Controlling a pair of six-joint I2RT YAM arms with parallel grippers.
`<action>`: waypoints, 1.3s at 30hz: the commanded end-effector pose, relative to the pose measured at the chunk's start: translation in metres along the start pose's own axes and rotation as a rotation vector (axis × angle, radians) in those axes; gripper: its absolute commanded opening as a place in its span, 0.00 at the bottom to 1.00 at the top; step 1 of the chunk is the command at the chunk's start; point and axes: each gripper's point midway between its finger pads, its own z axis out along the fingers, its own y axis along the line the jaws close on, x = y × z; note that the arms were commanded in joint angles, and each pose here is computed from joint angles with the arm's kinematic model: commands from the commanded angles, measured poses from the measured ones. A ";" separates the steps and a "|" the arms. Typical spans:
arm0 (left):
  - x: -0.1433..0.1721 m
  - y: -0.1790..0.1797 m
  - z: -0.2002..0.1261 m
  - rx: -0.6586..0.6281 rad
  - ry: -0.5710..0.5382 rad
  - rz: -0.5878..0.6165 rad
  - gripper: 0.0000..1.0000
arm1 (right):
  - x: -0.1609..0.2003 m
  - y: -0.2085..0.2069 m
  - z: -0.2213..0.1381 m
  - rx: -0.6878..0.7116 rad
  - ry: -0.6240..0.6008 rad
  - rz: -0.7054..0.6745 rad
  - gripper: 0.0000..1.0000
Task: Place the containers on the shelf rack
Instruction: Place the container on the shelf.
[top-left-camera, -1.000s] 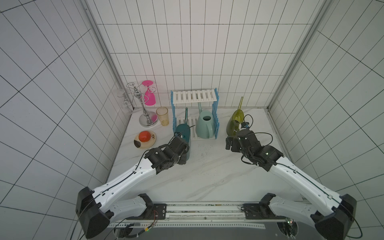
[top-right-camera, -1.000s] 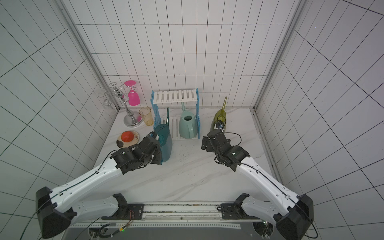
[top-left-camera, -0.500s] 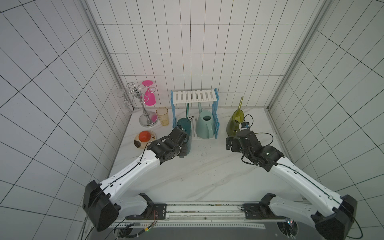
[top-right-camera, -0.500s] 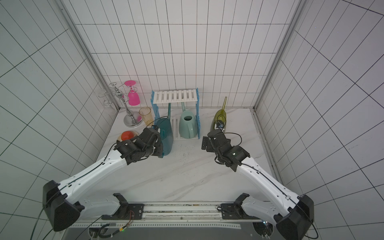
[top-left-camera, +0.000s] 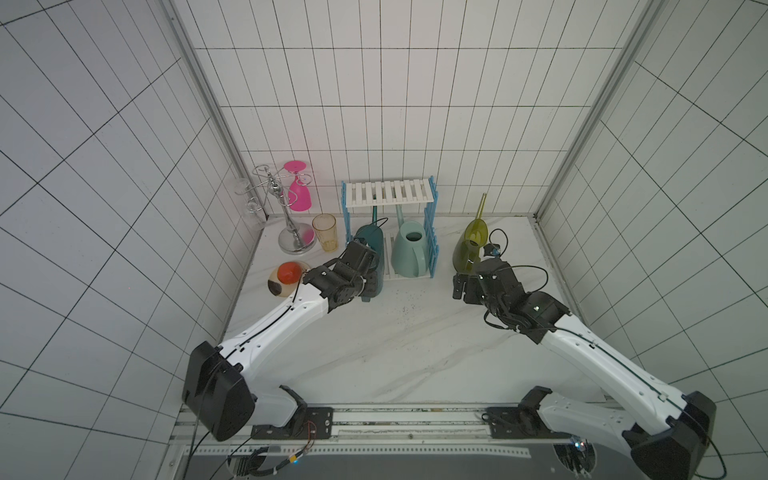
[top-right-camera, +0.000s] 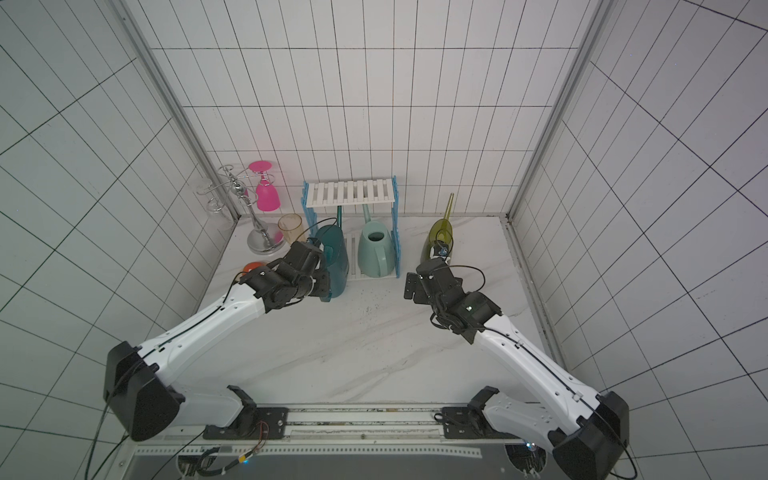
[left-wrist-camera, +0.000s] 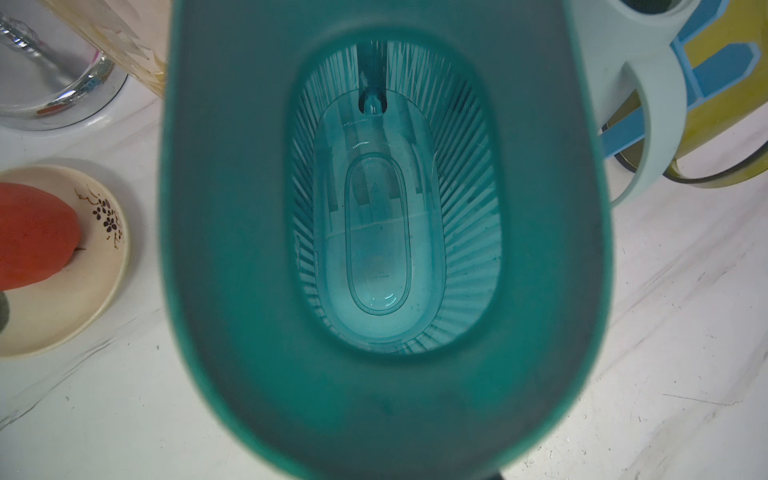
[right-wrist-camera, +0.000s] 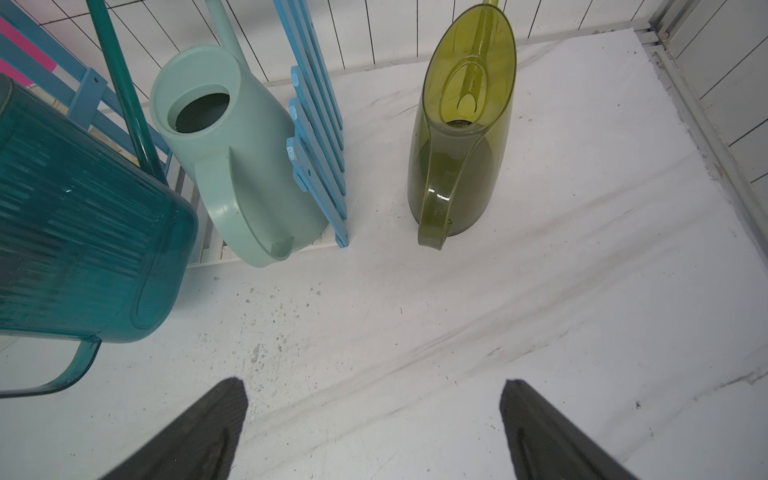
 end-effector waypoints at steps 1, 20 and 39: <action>-0.047 -0.013 -0.004 0.046 -0.146 -0.006 0.00 | -0.004 -0.009 -0.005 0.026 -0.015 -0.001 0.99; -0.079 0.006 0.052 -0.005 -0.119 -0.043 0.00 | 0.001 -0.014 -0.004 0.038 -0.003 -0.011 0.99; -0.087 0.008 0.081 0.002 -0.072 -0.065 0.01 | 0.003 -0.016 -0.004 0.037 -0.003 -0.013 0.99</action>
